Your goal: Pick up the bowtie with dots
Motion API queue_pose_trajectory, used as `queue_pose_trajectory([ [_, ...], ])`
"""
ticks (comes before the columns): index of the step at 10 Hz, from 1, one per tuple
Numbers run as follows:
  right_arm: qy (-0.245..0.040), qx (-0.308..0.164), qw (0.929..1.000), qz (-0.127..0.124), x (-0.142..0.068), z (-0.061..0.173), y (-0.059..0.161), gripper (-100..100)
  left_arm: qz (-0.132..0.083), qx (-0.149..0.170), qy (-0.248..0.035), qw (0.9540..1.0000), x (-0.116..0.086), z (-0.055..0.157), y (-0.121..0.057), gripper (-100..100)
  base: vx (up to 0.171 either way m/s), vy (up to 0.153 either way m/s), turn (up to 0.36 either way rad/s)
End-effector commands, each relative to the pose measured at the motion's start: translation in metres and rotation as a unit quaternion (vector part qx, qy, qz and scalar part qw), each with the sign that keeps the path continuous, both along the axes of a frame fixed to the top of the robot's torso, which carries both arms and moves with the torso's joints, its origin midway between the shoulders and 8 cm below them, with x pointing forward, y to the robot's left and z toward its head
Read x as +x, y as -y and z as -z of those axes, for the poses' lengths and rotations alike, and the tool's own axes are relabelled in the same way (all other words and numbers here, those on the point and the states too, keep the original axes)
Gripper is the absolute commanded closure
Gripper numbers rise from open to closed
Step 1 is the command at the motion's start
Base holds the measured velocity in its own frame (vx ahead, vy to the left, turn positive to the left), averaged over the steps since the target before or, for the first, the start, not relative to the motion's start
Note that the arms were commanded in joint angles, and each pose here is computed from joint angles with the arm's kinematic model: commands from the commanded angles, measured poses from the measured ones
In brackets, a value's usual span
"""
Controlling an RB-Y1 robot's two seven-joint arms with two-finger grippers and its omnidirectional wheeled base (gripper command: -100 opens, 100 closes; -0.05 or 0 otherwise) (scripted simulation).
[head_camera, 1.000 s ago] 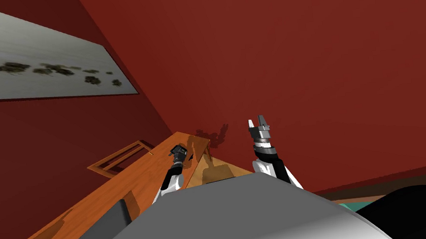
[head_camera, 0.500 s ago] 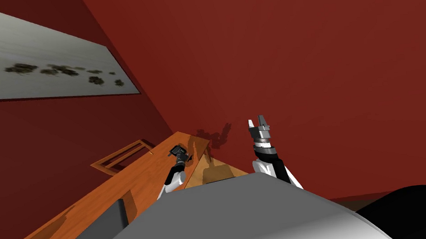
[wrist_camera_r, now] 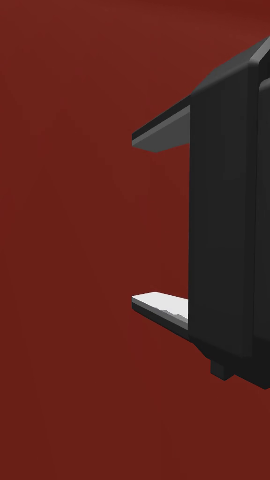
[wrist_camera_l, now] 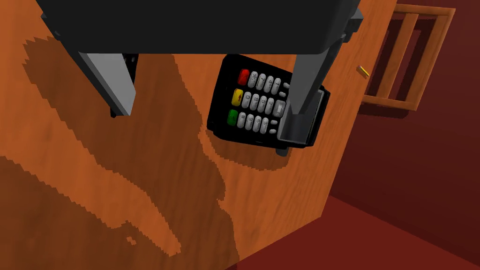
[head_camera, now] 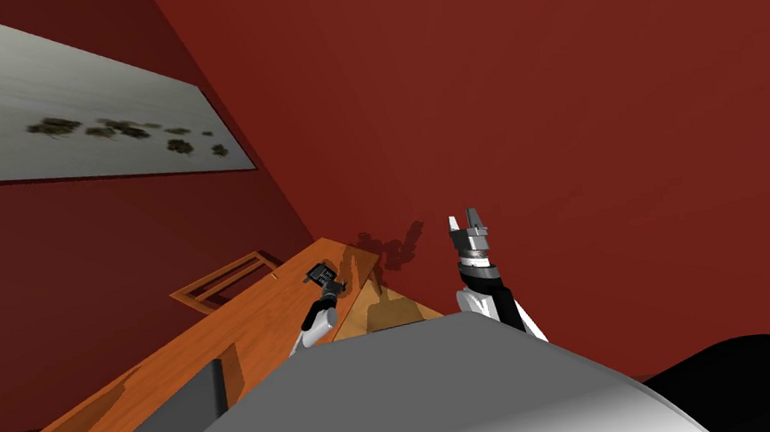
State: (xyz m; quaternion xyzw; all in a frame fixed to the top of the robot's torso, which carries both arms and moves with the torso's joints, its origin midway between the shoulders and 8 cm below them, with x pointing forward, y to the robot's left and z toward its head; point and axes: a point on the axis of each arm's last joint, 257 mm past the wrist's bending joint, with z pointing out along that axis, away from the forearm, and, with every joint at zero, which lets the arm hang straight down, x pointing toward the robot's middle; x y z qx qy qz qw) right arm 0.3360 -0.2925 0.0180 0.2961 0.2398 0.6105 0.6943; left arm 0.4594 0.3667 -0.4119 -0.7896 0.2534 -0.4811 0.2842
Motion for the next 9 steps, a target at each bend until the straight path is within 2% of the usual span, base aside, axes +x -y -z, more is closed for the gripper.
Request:
queue_pose_trajectory([
  [1,0.0,0.0,1.0,0.0,0.0,0.0,0.0,0,-0.009,-0.03,-0.021,0.9993,-0.002,0.019,0.005,-100,0.065,-0.037,0.056],
  [4,0.0,0.0,1.0,0.0,0.0,0.0,0.0,0,-0.024,-0.074,-0.058,0.9952,-0.014,0.052,0.009,-100,0.058,-0.013,0.054],
  [8,0.0,0.0,1.0,0.0,0.0,0.0,0.0,0,-0.04,-0.115,-0.104,0.9871,-0.039,0.092,0.021,-100,0.041,0.006,0.034],
  [9,0.0,0.0,1.0,0.0,0.0,0.0,0.0,0,-0.037,-0.11,-0.098,0.9885,-0.033,0.087,0.017,-100,0.016,0.003,0.002],
])
